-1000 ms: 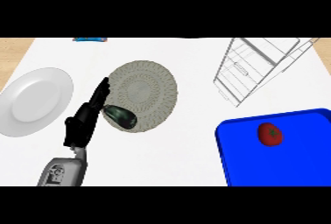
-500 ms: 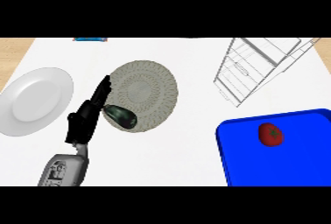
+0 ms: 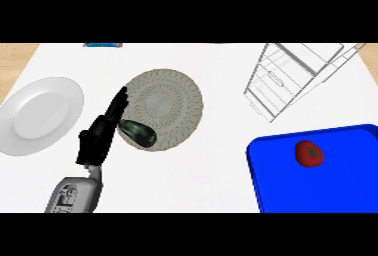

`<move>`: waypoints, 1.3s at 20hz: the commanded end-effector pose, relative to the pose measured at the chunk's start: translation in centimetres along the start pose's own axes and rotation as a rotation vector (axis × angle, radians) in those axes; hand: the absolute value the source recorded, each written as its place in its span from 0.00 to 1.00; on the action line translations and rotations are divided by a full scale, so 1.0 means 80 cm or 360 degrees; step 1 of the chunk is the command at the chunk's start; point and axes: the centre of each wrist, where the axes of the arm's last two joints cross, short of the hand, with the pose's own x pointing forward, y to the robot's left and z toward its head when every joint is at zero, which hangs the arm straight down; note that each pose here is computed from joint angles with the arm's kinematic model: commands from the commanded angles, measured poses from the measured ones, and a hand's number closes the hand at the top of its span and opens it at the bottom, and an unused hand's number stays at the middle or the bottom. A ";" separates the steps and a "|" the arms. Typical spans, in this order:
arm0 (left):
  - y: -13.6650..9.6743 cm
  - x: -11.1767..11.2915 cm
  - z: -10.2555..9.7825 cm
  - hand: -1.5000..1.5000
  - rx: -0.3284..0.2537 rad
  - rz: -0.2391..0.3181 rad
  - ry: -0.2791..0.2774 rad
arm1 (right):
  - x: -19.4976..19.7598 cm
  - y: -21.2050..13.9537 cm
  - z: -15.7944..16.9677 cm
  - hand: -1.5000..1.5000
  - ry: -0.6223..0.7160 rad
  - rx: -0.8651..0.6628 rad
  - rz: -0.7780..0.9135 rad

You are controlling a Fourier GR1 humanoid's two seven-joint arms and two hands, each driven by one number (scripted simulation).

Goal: Pick the cupcake from the tray and place it in the tiered shelf

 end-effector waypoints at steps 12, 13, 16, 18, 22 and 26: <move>0.016 -0.005 -0.005 0.50 0.0012 -0.0014 0.0006 | -0.031 -0.003 -0.009 0.00 0.0237 -0.0064 -0.0258; 0.010 0.007 -0.015 0.50 0.0021 -0.0016 0.0007 | -0.036 -0.044 -0.013 0.00 0.0199 -0.0038 -0.0312; 0.012 -0.009 0.018 0.50 0.0005 -0.0018 0.0010 | -0.042 -0.063 -0.019 0.00 0.0236 0.0036 -0.0366; 0.012 0.009 0.004 0.50 0.0005 -0.0012 0.0000 | -0.030 -0.055 -0.014 0.00 0.0208 0.0101 -0.0392; 0.012 -0.018 -0.009 0.50 0.0017 -0.0017 0.0029 | -0.025 -0.071 -0.030 0.00 0.0259 -0.0101 -0.0538; 0.009 -0.010 0.004 0.50 0.0039 -0.0003 0.0000 | -0.005 -0.117 -0.046 0.00 0.0330 -0.0287 -0.0845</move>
